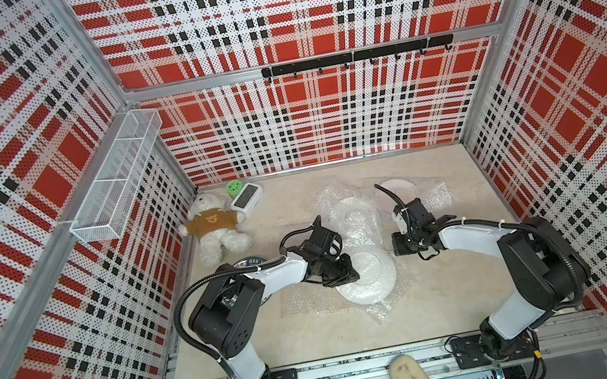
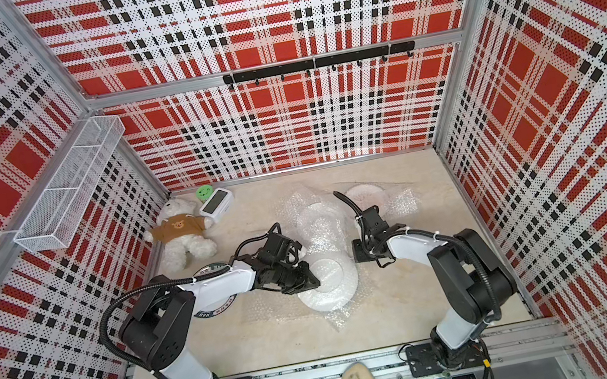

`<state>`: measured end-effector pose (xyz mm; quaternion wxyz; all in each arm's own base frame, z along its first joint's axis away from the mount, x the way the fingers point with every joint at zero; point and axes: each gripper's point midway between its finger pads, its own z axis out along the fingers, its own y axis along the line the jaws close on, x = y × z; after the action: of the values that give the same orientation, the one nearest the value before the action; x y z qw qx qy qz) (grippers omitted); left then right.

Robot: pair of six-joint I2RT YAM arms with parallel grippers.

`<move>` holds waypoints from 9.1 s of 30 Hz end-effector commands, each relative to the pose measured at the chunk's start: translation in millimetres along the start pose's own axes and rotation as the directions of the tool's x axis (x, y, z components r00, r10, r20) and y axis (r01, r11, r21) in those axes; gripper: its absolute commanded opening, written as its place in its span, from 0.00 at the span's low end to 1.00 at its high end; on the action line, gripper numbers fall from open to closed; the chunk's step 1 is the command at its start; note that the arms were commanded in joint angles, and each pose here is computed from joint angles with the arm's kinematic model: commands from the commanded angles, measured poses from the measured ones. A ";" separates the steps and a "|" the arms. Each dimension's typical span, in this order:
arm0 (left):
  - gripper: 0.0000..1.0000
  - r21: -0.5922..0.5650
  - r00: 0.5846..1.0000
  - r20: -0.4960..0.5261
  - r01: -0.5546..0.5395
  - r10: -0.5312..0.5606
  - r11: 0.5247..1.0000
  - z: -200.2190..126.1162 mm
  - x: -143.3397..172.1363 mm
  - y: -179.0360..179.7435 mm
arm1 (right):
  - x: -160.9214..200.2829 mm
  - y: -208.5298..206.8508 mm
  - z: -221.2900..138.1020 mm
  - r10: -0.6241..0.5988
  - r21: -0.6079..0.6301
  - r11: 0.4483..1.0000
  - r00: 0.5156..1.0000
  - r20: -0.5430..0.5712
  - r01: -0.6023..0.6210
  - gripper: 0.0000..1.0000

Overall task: Unpack dinner plates from bubble wrap
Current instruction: Unwrap the bubble wrap.

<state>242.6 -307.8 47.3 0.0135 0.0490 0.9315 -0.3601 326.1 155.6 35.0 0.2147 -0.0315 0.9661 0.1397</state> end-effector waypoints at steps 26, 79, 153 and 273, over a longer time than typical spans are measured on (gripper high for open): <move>0.14 -0.078 0.999 -0.036 -0.020 0.017 0.997 5.2 6.3 12.7 | -19.4 57.2 16.1 -0.168 -0.046 0.985 0.986 -0.019 0.167 0.50; 0.11 -0.141 0.980 0.160 0.138 -0.115 0.980 -41.7 20.2 43.6 | 18.5 -4.9 4.4 -0.002 0.010 1.000 0.994 -0.110 0.003 0.21; 0.08 -0.275 0.999 0.036 -0.012 0.023 0.961 -5.5 9.6 35.9 | 34.7 66.5 4.8 -0.167 -0.073 0.984 0.983 -0.074 0.161 0.00; 0.41 -0.195 0.948 0.315 0.105 -0.039 0.975 -120.1 9.2 41.5 | 32.5 77.9 -14.9 -0.108 -0.125 0.986 0.994 -0.010 0.106 0.44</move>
<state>237.9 -199.3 93.7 0.1368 -0.0693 0.9503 -0.2709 277.6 219.1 54.0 0.2119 -0.0836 0.9556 0.1867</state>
